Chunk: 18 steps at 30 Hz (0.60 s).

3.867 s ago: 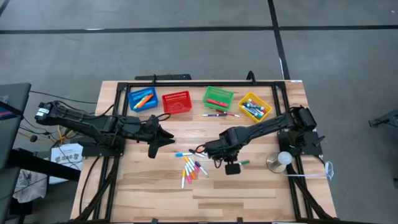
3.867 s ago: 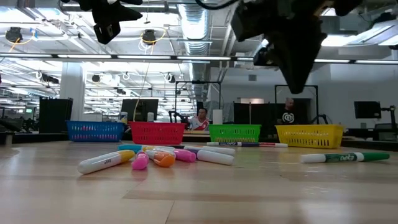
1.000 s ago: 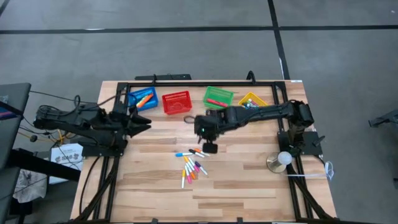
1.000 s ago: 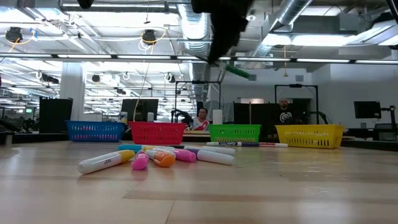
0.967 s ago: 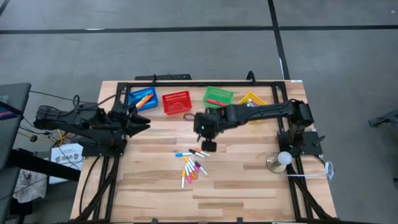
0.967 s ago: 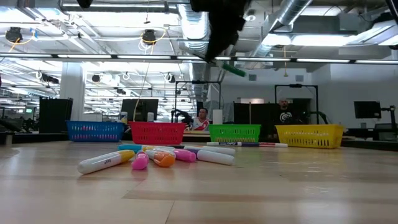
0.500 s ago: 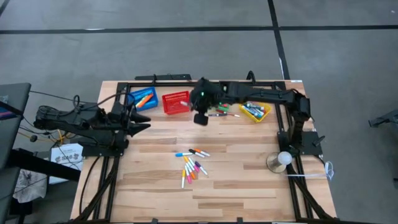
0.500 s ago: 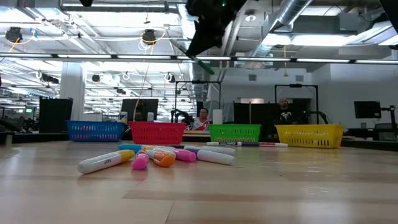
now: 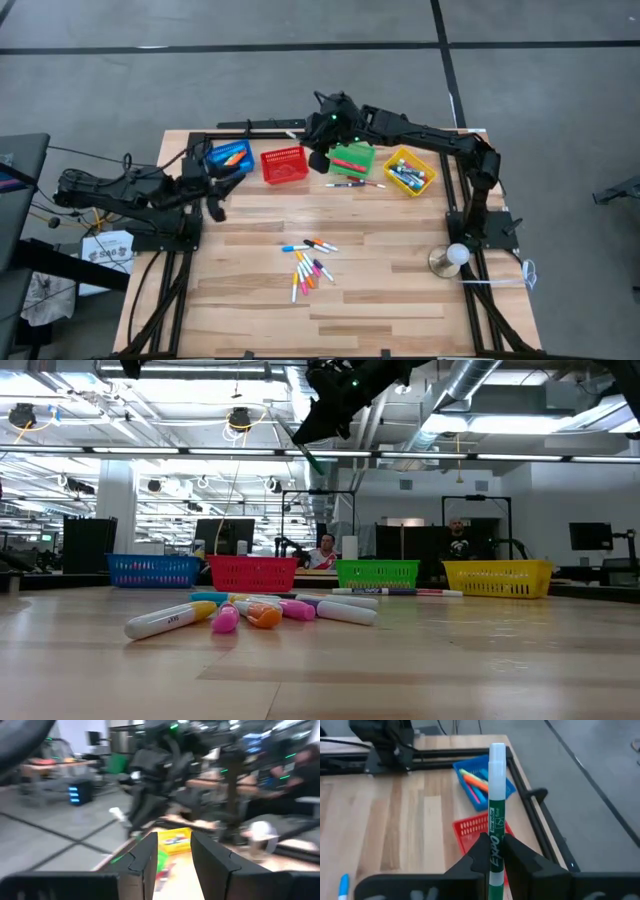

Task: Pick & Place Markers
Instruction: Put the small green marker pen into the red bin

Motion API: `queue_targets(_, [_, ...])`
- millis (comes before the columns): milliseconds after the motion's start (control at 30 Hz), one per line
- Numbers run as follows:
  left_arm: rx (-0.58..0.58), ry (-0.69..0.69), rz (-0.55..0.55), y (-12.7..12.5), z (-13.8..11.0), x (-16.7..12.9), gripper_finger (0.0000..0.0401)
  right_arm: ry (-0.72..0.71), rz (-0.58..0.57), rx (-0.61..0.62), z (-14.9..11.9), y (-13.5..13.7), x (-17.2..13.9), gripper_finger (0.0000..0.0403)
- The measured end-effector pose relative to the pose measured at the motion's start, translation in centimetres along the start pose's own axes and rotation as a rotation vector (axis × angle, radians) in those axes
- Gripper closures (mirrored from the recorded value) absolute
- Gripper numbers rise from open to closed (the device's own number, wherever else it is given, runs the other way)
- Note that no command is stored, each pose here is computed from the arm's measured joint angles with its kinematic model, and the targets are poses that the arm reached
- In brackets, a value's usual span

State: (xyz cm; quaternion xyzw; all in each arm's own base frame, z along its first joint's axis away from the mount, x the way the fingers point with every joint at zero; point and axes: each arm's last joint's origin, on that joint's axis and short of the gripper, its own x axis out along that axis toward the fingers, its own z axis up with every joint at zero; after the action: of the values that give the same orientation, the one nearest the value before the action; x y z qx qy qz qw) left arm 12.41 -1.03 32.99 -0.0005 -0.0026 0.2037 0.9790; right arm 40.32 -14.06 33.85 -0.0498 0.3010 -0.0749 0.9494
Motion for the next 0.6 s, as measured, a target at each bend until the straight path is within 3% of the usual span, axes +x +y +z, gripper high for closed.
queue_targets(133, [0.053, 0.007, 0.081, -0.3, -0.2, 1.5, 0.0286, -0.030, 0.034, -0.018, 0.3, 0.4, 0.0, 0.0380])
queue_targets(433, [0.029, -0.011, -0.048, 0.6, -0.7, 5.7, 0.0285, -0.097, 0.078, -0.056, 1.4, 2.8, 0.2, 0.0371])
queue_targets(600, [-0.005, -0.003, -0.055, 1.9, -0.8, 6.3, 0.0274, -0.117, 0.102, -0.084, 1.8, 4.2, 0.2, 0.0386])
